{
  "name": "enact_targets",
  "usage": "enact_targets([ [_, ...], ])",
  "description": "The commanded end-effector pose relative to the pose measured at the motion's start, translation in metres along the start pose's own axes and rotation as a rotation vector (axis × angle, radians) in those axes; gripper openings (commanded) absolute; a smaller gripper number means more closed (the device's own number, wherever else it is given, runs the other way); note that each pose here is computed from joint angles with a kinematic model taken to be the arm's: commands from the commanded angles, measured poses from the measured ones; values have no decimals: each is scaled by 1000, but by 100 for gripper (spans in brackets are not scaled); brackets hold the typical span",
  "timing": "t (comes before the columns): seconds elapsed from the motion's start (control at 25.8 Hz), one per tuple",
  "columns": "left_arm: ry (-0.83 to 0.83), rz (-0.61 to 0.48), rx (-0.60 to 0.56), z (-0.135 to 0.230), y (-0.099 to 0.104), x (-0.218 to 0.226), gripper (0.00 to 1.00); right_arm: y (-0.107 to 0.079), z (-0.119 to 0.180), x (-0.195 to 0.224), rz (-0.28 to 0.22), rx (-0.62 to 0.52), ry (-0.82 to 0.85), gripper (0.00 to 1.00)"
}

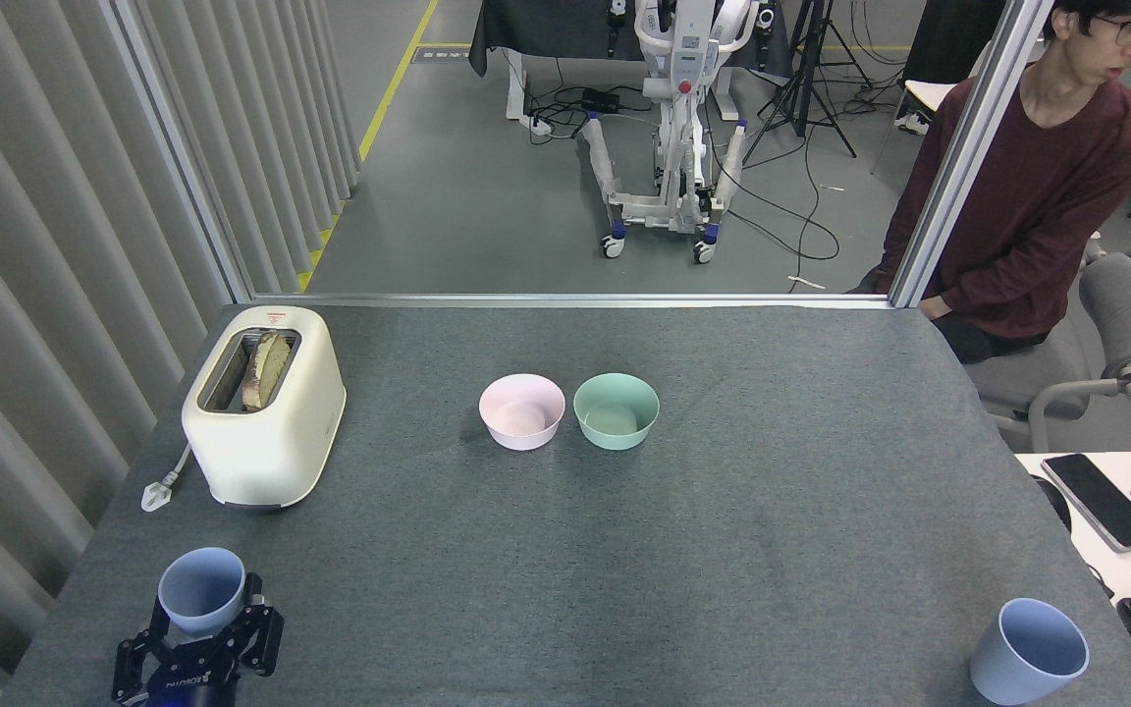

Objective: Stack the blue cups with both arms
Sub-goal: 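Reach the left gripper to the blue cup nearest it and grasp it, then carry the blue cup with the left gripper toward the table center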

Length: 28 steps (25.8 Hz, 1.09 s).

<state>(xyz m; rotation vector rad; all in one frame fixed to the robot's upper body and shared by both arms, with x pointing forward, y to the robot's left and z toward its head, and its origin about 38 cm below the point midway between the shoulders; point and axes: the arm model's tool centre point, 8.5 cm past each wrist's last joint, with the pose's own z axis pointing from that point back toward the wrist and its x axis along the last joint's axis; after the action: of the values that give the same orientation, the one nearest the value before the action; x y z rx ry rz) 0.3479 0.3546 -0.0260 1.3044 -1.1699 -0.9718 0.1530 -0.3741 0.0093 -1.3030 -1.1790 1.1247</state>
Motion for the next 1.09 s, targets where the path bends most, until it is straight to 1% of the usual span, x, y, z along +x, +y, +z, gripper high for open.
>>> enact_targets([
  [0.0, -3, 5, 20, -3, 0, 2, 99, -1, -1, 0, 3, -2, -2, 100],
  [0.12, -14, 9, 28, -6, 3, 3, 90, 0, -1, 0, 1, -2, -1, 100],
  [0.19, -25, 12, 32, -8, 4, 6, 86, 0, 0, 0, 2, 0, -2, 100],
  [0.35, -66, 16, 59, -19, 13, 22, 86, -1, 1, 0, 5, 1, -3, 100],
  [0.39, -84, 19, 78, -22, 19, 27, 86, -1, 1, 0, 5, 1, -5, 100],
  [0.43, -117, 22, 102, -25, 27, 36, 86, -1, 1, 0, 5, 1, -5, 100],
  [0.5, -225, 40, 126, -23, 35, 65, 87, -1, 0, 0, 5, 0, -5, 100],
  [0.62, -382, 51, 104, -7, 27, 115, 87, -1, 0, 0, 6, -1, -6, 100],
  [0.7, -477, 52, 98, 0, 26, 144, 87, -2, 0, 0, 8, -1, -7, 100],
  [0.93, -740, 22, 85, 24, 20, 216, 88, -2, 1, -1, 10, 1, -6, 100],
  [1.05, -860, -41, 73, 42, 12, 242, 88, -2, 1, -2, 12, 0, -3, 100],
])
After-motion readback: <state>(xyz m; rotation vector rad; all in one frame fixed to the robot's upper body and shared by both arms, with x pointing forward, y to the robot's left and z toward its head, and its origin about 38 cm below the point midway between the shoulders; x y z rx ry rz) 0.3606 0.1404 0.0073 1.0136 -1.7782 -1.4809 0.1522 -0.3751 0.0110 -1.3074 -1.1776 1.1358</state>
